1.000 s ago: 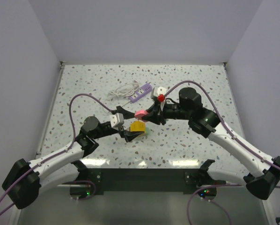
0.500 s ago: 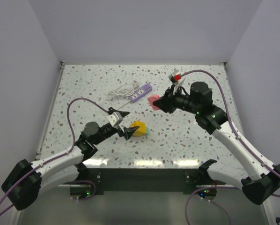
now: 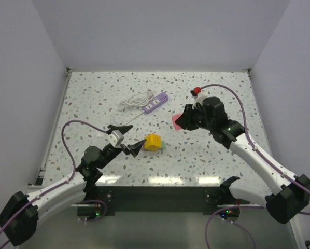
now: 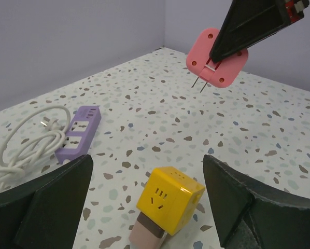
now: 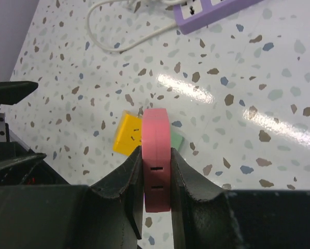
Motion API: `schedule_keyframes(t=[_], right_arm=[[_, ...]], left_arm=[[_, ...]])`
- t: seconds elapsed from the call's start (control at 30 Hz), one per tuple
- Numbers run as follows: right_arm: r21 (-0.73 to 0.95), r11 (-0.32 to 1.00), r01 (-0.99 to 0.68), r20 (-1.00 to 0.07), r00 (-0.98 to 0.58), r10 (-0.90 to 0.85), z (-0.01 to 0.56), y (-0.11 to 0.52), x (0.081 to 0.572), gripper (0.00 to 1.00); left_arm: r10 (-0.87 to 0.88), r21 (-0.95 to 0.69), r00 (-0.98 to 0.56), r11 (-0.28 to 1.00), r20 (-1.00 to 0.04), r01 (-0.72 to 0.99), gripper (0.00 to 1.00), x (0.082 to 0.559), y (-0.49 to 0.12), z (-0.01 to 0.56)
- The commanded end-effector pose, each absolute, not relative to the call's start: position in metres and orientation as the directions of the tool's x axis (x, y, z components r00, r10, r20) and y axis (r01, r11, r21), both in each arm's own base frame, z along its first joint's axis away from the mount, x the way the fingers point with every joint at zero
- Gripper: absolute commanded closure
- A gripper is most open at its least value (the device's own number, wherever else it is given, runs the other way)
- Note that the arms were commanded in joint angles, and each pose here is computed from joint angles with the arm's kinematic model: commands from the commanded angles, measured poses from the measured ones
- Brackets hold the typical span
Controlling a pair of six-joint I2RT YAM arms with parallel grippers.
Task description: Insert the plug
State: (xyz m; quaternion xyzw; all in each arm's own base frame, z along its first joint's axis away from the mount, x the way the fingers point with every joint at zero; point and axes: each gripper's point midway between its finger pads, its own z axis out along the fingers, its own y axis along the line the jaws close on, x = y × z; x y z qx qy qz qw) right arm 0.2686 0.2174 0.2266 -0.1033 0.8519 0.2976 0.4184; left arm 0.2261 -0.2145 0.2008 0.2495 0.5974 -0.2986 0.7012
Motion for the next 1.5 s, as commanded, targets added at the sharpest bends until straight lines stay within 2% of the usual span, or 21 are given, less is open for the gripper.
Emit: schedule_keyframes(t=[0.0, 0.1, 0.4, 0.63, 0.87, 1.07, 1.47], right_arm=[[0.486, 0.786, -0.382, -0.717, -0.688, 0.109, 0.214, 0.227, 0.272, 1.0], [0.534, 0.755, -0.381, -0.679, -0.725, 0.115, 0.208, 0.239, 0.271, 1.0], [0.66, 0.713, -0.237, -0.569, -0.777, 0.268, 0.182, 0.252, 0.281, 1.0], [0.705, 0.685, -0.185, -0.516, -0.797, 0.316, 0.169, 0.256, 0.278, 1.0], [0.702, 0.695, -0.157, -0.518, -0.782, 0.346, 0.163, 0.256, 0.274, 1.0], [0.717, 0.685, -0.131, -0.476, -0.81, 0.343, 0.145, 0.265, 0.265, 1.0], [0.711, 0.689, -0.14, -0.499, -0.791, 0.354, 0.145, 0.272, 0.259, 1.0]], left_arm=[[-0.15, 0.02, 0.15, 0.638, -0.977, 0.77, 0.07, 0.213, -0.223, 0.206], [-0.12, 0.038, 0.141, 0.614, -0.983, 0.788, 0.07, 0.21, -0.229, 0.195], [-0.072, 0.123, 0.196, 0.562, -0.978, 0.818, 0.06, 0.204, -0.239, 0.181], [-0.01, 0.129, 0.163, 0.563, -0.987, 0.816, 0.05, 0.215, -0.249, 0.168], [0.048, 0.117, 0.109, 0.564, -0.993, 0.817, 0.06, 0.225, -0.258, 0.155], [0.086, 0.109, 0.072, 0.581, -0.994, 0.807, 0.06, 0.233, -0.262, 0.145], [0.16, 0.095, 0.0, 0.585, -0.987, 0.806, 0.07, 0.244, -0.271, 0.125]])
